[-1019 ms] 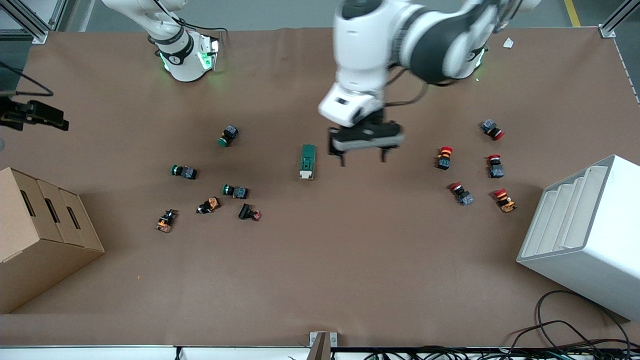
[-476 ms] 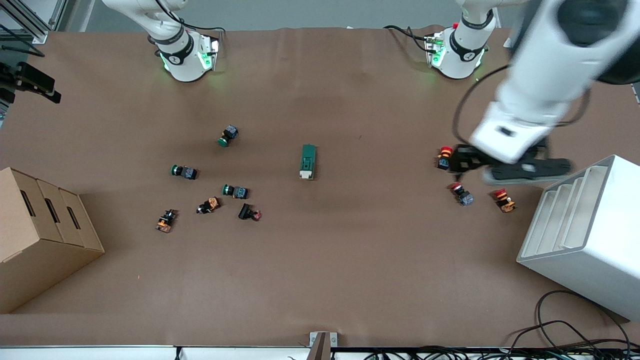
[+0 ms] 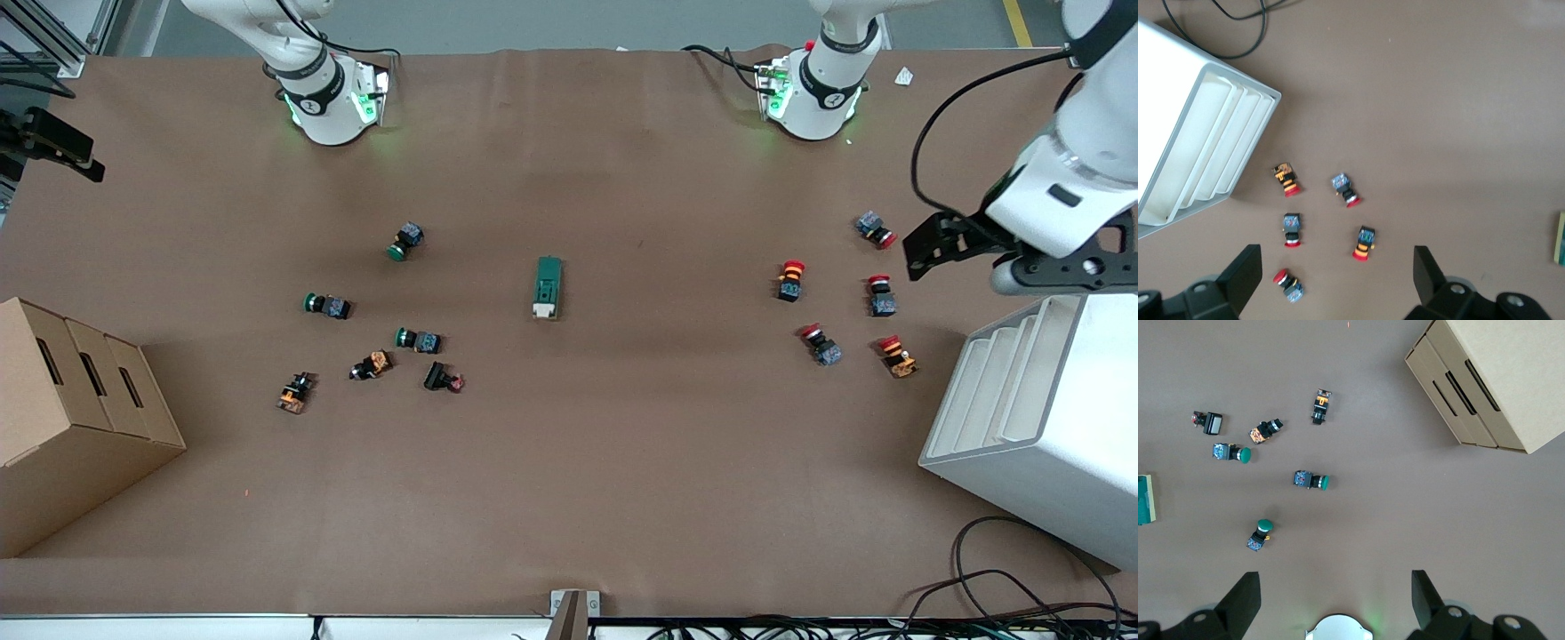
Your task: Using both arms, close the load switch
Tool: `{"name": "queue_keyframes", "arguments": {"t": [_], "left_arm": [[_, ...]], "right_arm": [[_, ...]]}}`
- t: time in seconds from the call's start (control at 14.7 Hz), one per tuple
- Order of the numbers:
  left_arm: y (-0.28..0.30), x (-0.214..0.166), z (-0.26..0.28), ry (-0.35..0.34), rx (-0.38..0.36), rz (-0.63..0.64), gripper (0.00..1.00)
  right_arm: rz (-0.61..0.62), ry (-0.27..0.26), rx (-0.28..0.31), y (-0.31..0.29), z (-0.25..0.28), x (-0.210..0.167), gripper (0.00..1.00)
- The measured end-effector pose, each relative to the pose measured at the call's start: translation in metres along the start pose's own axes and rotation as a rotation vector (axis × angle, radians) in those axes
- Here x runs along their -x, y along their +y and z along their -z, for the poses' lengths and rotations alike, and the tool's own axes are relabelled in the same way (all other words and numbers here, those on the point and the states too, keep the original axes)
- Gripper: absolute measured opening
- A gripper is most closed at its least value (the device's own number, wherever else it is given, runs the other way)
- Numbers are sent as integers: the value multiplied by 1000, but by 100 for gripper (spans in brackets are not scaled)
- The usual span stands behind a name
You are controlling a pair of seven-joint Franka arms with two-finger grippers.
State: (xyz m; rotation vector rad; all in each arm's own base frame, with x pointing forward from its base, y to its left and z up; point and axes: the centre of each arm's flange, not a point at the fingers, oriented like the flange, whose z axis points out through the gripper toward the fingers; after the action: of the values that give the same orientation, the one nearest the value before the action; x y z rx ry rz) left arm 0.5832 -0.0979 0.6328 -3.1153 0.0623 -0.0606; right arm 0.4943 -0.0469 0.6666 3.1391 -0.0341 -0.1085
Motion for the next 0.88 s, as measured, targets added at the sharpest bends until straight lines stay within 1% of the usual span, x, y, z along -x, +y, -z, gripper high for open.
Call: {"name": "queue_keyframes", "arguments": {"t": [0.2, 0.34, 0.61, 0.88], "left_arm": [[-35, 10, -2, -33, 27, -62, 100], [-44, 23, -3, -49, 30, -77, 100], [-28, 54, 3, -58, 18, -105, 100], [-33, 67, 11, -57, 18, -99, 100]], "right_arm": [[-1, 10, 0, 0, 4, 0, 100], [-3, 17, -2, -2, 7, 0, 100], [-8, 21, -12, -5, 8, -4, 100], [-7, 19, -17, -6, 8, -6, 100]]}}
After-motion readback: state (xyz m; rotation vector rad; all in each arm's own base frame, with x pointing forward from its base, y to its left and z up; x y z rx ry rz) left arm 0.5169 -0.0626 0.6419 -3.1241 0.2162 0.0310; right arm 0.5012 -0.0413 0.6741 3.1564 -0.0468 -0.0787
